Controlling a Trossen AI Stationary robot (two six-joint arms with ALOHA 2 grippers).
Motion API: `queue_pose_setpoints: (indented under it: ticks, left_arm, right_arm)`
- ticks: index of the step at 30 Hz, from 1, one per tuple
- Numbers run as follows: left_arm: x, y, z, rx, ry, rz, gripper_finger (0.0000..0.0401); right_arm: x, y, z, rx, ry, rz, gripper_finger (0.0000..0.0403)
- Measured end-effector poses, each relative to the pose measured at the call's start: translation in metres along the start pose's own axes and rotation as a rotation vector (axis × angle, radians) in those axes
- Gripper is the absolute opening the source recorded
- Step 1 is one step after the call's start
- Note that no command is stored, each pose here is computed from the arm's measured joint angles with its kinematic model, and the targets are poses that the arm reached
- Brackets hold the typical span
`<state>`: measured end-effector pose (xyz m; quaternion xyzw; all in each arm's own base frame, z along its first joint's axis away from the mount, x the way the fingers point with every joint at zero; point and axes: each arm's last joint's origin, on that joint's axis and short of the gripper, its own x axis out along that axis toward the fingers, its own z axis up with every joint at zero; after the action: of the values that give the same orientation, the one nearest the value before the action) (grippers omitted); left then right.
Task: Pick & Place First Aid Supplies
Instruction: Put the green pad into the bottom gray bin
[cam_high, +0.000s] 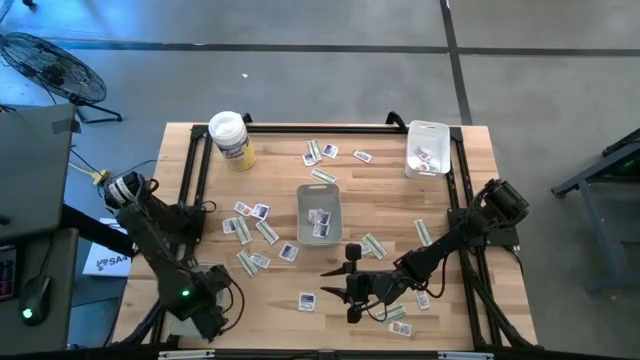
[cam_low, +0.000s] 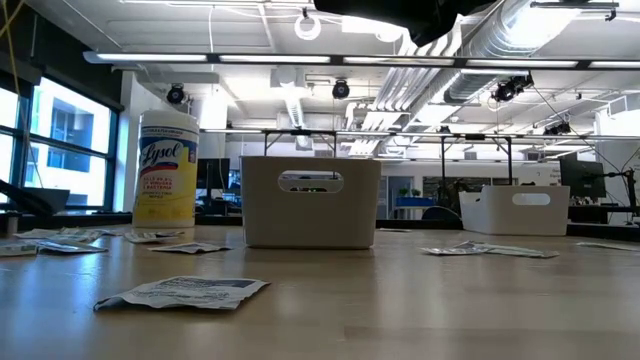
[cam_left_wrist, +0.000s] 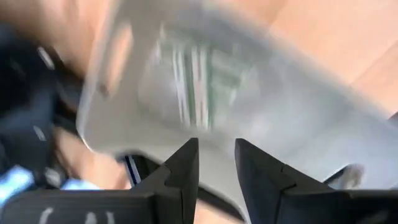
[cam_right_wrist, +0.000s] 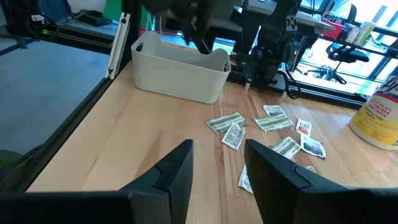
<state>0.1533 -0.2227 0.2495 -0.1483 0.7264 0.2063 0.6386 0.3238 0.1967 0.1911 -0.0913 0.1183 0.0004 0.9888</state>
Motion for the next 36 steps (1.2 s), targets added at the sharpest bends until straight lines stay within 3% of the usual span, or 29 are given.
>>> queue_pose_setpoints:
  ticks: [5,7,12,19,36]
  left_arm:
    - [-0.028,-0.006,0.01,0.051,-0.454,-0.039,0.0101]
    - [-0.03,-0.01,0.018,0.072,-0.534,-0.064,0.0101]
    - [-0.02,-0.013,0.045,0.107,-0.547,-0.065,0.0101]
    - [0.003,-0.002,0.078,0.015,-0.517,-0.019,0.0101]
    - [0.057,0.01,0.099,-0.034,-0.392,-0.086,0.0101]
  right_arm:
    - [0.0,0.0,0.0,0.0,0.0,0.0,0.0138]
    - [0.0,0.0,0.0,0.0,0.0,0.001,0.0138]
    - [0.0,0.0,0.0,0.0,0.0,0.001,0.0138]
    - [0.0,0.001,0.0,0.0,0.001,0.026,0.0138]
    - [0.0,0.002,-0.001,-0.002,0.005,0.047,0.0138]
